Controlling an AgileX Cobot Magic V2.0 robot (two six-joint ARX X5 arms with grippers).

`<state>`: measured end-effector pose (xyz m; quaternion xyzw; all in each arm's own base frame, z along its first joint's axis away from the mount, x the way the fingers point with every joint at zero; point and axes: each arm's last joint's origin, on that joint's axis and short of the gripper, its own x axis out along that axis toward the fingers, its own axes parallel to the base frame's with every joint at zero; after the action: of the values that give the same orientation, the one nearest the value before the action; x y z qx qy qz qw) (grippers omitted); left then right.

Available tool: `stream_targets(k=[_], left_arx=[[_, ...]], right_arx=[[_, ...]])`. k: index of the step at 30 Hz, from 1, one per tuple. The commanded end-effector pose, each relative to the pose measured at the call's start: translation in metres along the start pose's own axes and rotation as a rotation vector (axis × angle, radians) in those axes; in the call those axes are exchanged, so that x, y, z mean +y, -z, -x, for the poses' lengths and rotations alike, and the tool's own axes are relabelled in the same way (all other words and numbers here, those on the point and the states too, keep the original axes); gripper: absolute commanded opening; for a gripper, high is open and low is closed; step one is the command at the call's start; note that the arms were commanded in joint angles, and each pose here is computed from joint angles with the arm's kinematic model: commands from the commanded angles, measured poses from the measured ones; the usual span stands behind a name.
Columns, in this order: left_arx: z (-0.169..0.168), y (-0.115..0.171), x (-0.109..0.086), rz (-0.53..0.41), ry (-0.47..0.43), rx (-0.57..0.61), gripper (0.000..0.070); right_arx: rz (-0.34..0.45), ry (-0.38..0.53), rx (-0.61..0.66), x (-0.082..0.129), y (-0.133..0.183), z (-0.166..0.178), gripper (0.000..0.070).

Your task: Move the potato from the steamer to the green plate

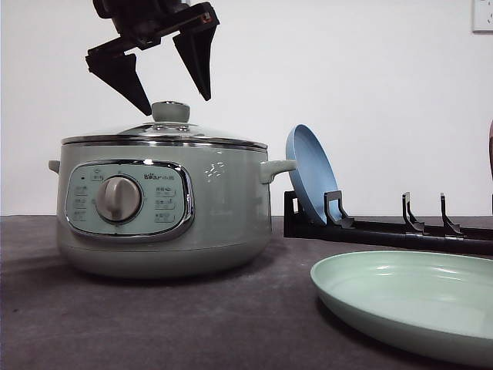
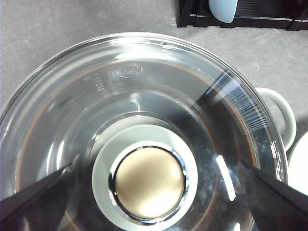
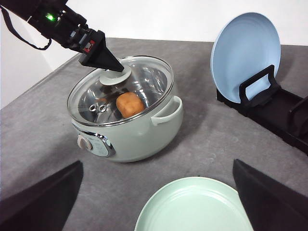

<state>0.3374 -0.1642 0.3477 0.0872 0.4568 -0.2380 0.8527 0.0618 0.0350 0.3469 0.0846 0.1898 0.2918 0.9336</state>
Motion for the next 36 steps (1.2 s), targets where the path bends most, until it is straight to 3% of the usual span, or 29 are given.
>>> stream_targets(k=[1,6,10,15,28,31,36], left_arx=[[-0.003,-0.006,-0.002,-0.021,-0.009,-0.013,0.0662],[-0.008,-0.006,-0.003,-0.023,-0.01,0.005,0.0659],[-0.012,-0.006,-0.004,-0.032,-0.01,0.014,0.0584],[-0.012,-0.006,-0.006,-0.044,-0.007,0.015,0.056],[-0.013,-0.005,-0.006,-0.047,-0.014,0.026,0.0149],[-0.013,-0.004,-0.006,-0.046,-0.014,0.031,0.0017],[-0.012,-0.005,-0.006,-0.046,-0.014,0.026,0.0]], right_arx=[[-0.006,-0.009,-0.015,0.002,-0.004,0.003,0.0629],[-0.006,-0.009,-0.015,0.002,-0.004,0.003,0.0629],[-0.006,-0.009,-0.015,0.002,-0.004,0.003,0.0629],[-0.006,-0.009,-0.014,0.002,-0.004,0.003,0.0629],[-0.007,-0.007,-0.008,0.002,-0.003,0.003,0.0629],[-0.008,-0.006,-0.004,0.002,-0.003,0.003,0.0629],[-0.008,-0.006,-0.002,0.002,-0.003,0.003,0.0629]])
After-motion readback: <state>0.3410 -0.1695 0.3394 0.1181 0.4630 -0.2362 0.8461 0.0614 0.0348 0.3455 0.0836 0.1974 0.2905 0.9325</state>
